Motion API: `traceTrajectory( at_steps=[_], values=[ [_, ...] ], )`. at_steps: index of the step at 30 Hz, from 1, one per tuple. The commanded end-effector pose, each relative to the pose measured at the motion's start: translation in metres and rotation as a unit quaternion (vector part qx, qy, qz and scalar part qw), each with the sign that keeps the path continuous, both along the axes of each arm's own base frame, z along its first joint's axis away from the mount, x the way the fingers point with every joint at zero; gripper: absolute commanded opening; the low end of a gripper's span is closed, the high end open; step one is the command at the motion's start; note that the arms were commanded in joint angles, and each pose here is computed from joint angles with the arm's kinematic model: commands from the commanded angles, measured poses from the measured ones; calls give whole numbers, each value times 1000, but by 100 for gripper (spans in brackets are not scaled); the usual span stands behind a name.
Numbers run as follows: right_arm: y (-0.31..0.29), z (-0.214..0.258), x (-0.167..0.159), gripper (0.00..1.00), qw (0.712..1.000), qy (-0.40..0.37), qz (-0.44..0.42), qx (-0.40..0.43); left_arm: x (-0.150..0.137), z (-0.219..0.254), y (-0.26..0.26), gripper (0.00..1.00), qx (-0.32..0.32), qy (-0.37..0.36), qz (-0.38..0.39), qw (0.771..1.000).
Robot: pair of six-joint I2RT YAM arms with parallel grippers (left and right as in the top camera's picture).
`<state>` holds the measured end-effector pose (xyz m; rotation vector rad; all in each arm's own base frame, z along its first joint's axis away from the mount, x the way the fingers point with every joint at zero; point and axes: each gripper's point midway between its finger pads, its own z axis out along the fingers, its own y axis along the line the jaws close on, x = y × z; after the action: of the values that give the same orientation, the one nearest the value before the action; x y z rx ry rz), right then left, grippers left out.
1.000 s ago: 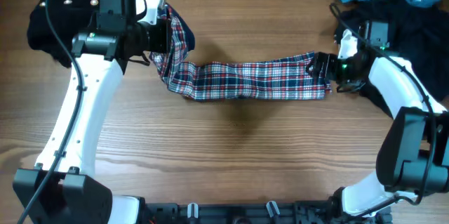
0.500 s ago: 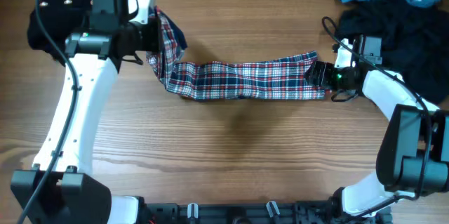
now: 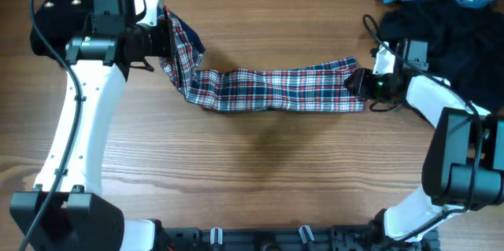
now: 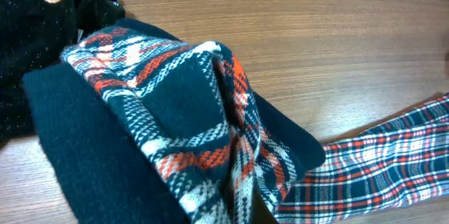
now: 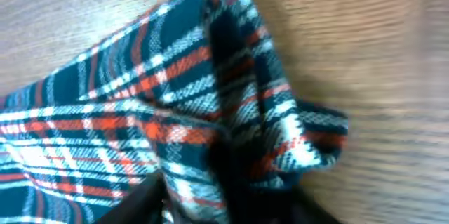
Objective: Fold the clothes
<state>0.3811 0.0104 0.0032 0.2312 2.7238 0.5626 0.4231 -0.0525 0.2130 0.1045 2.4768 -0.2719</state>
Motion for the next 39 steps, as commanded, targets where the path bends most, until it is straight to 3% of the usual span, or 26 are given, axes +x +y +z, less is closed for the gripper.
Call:
traceTrajectory(
  at_steps=[1,2,8,20,28,39],
  values=[
    [18,-25,-25,11,998,53,9,44,4,17,3,4,4,-24,2,1000],
    [19,-24,-24,4,997,51,10,48,4,17,4,4,4,-24,2,1000],
    [19,0,-12,5,998,32,10,52,5,17,12,4,4,-24,12,1000],
    [32,101,4,4,995,-57,49,66,5,17,15,4,-2,-23,15,1000],
    [111,134,-4,4,980,-91,152,87,5,18,11,4,-12,-23,12,1000],
    [203,147,-18,4,963,-113,218,113,5,19,10,4,-15,-24,9,1000]
  ],
)
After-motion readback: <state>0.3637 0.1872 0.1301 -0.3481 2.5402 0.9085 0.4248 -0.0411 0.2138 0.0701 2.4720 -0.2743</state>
